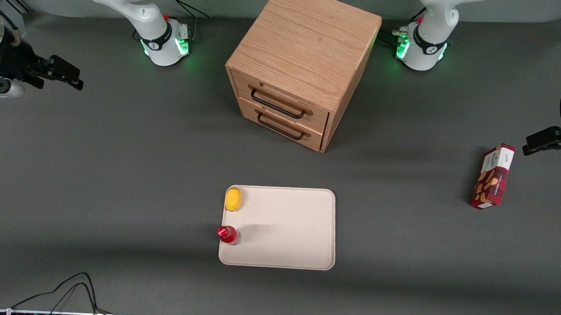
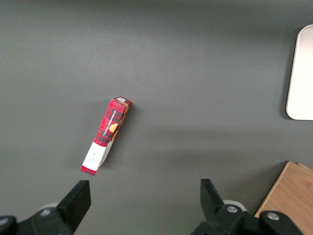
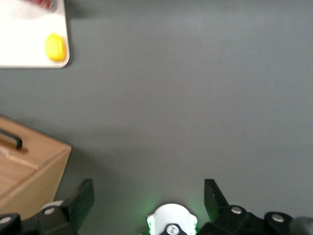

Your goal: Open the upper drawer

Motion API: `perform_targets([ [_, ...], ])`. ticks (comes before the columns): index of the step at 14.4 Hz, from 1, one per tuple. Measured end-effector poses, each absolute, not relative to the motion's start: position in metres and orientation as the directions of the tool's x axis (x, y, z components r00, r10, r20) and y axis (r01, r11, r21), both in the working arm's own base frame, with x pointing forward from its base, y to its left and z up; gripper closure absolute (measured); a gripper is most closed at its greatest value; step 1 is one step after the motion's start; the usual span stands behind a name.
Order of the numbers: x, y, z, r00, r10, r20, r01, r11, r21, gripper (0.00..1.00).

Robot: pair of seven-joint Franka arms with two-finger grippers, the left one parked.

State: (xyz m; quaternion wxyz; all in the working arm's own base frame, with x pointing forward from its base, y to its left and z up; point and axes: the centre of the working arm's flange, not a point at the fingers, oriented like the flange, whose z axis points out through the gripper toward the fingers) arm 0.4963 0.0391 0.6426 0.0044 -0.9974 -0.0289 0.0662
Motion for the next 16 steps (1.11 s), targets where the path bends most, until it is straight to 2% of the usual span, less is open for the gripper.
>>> perform_targets([
  [3, 0.494, 0.066, 0.649, 0.96, 0.253, -0.12, 0.248, -0.967, -0.059, 0.0],
  [5, 0.5, 0.092, 0.653, 0.922, 0.376, -0.086, 0.362, -0.921, -0.146, 0.0],
  [8, 0.517, 0.13, 0.64, 0.833, 0.552, -0.033, 0.521, -0.802, -0.291, 0.0],
  [11, 0.532, 0.185, 0.596, 0.743, 0.669, -0.016, 0.587, -0.663, -0.465, 0.0],
  [16, 0.54, 0.296, 0.495, 0.625, 0.779, -0.051, 0.622, -0.536, -0.571, 0.0],
])
